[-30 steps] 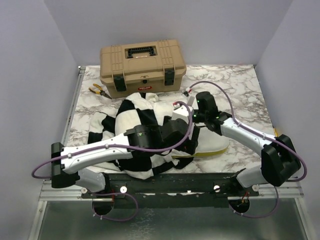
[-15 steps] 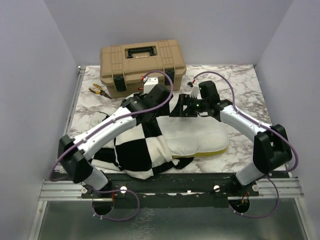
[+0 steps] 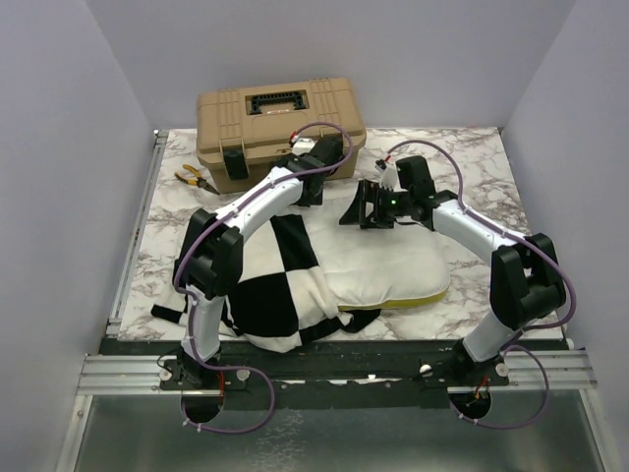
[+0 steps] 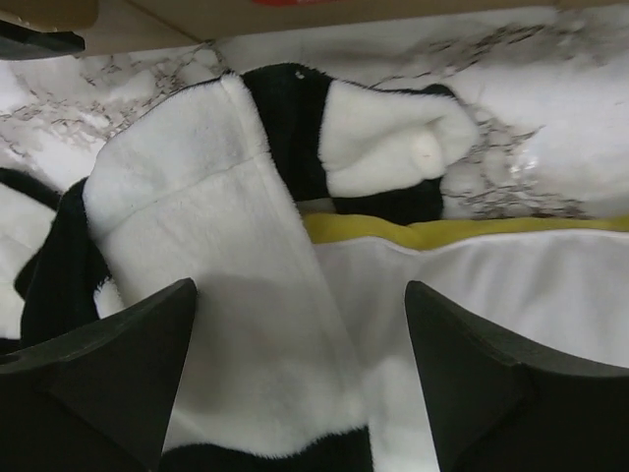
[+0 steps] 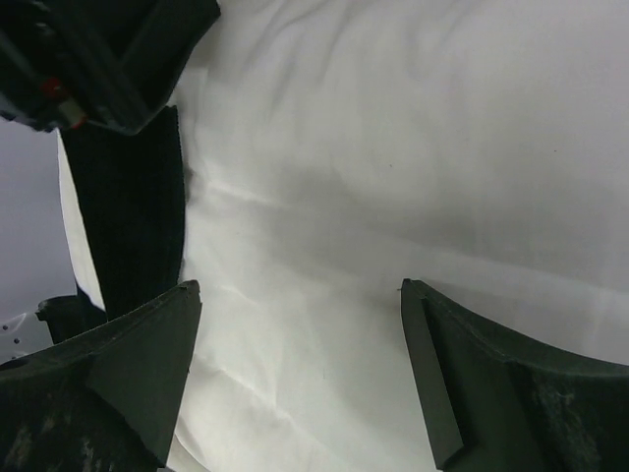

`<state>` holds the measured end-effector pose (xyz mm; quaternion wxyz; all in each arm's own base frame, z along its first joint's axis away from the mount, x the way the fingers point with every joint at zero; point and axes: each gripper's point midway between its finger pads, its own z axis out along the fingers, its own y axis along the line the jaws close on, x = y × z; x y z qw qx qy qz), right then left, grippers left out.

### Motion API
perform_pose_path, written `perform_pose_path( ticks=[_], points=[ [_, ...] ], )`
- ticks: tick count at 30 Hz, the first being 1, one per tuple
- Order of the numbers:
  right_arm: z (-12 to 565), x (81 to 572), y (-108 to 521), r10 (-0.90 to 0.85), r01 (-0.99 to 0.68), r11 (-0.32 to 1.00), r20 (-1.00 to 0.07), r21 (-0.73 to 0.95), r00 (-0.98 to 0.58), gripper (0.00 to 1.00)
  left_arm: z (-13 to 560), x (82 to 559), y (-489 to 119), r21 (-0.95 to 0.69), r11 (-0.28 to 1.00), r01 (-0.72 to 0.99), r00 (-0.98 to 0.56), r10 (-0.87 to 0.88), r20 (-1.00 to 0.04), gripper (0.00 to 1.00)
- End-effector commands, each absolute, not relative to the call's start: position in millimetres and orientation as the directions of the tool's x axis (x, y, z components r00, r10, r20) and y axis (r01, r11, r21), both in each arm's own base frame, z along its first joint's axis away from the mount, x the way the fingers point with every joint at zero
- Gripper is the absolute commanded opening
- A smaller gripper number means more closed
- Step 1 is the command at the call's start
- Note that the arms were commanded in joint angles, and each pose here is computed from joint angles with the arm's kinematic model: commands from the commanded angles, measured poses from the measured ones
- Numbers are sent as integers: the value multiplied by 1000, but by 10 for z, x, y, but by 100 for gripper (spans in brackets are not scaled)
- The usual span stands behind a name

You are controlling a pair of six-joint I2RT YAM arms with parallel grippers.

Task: Put the pillow into the pillowcase

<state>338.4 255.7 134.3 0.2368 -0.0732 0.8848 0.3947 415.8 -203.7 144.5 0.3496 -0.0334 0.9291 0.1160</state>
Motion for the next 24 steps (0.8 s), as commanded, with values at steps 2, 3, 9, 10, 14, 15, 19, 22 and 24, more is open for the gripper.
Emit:
perform_pose_path(
  ticks=[2,3,9,10,14,15,19,22,24],
  points=[
    [1486,3387,2518,60,-336,650,-487,681,-871,88,1192,4060,-1839,292,954,-74,-825,106,-555,77],
    [1499,3397,2516,60,-338,648,-488,683,-871,88,1176,4054,-1858,283,957,-64,-826,108,-554,71],
    [1593,3449,2526,56,-365,626,-506,689,-861,88,1420,4061,-2051,185,981,-55,-784,73,-616,16],
    [1611,3465,2523,56,-371,625,-514,687,-856,88,1514,4055,-2114,160,986,-50,-767,65,-638,12],
    [1641,3529,2527,52,-390,625,-534,677,-844,88,1852,3981,-2501,27,999,42,-724,49,-688,0],
    [1650,3546,2528,53,-392,625,-538,675,-841,88,1916,3951,-2629,-11,997,78,-718,48,-695,0],
    [1674,3642,2469,68,-393,636,-555,665,-829,88,2167,3790,-3196,-199,952,234,-700,23,-714,0],
    [1673,3718,2389,78,-392,647,-568,654,-819,88,2386,3649,-3636,-382,850,362,-693,-29,-720,0],
    [1654,3771,2316,79,-395,658,-580,641,-810,88,2491,3623,-3754,-452,804,386,-682,-81,-727,0]
  ],
)
